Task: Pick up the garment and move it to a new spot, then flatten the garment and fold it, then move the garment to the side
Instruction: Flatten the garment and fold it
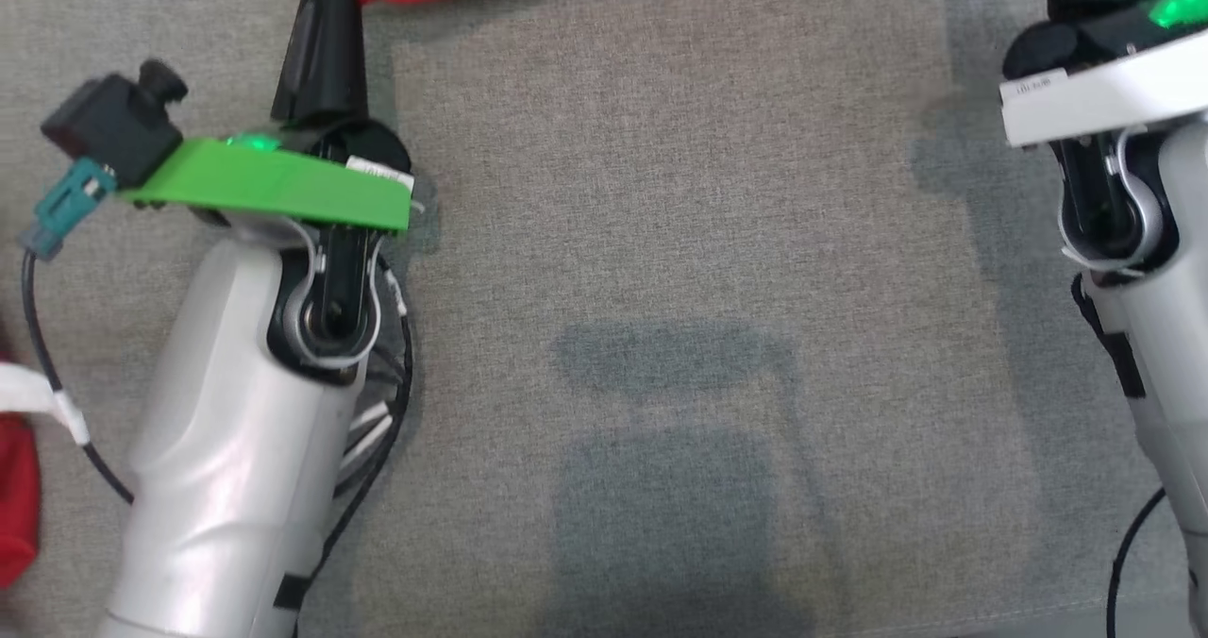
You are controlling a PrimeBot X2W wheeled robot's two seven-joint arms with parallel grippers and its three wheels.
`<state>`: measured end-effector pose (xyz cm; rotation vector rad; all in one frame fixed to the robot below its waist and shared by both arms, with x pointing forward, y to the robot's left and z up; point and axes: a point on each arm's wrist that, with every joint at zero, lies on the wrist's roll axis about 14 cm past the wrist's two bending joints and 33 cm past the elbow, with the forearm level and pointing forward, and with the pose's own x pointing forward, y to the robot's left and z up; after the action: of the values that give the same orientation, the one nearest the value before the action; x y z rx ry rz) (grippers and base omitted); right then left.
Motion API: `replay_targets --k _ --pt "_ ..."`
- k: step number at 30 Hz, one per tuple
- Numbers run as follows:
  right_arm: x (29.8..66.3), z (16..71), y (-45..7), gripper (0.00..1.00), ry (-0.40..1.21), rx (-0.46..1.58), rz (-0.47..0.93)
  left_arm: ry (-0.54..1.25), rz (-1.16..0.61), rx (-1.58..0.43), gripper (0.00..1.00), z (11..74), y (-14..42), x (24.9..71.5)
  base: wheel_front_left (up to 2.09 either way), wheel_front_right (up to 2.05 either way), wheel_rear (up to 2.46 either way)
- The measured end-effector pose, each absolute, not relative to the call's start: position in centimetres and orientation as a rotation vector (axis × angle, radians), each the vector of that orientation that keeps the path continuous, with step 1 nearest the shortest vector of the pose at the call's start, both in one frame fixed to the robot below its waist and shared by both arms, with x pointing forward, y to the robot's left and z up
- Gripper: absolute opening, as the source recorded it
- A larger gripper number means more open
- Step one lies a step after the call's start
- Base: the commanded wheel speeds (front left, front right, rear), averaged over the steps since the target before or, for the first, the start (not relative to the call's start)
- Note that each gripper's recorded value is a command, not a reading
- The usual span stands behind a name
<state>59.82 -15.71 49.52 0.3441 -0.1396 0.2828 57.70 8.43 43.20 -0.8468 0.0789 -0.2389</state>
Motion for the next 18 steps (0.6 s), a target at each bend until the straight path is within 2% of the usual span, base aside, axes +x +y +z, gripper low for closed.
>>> replay_targets --k 10,18 --pt "50.6 46.9 -17.3 0.00 0.003 0.358 0.231 0.196 -0.182 -0.894 0.00 42.0 9.1 46.6 0.00 0.00 0.00" --pt "41.1 47.1 -18.4 0.00 0.059 0.389 0.191 0.239 -0.162 -0.903 0.00 43.1 8.7 37.1 0.00 0.00 0.00"
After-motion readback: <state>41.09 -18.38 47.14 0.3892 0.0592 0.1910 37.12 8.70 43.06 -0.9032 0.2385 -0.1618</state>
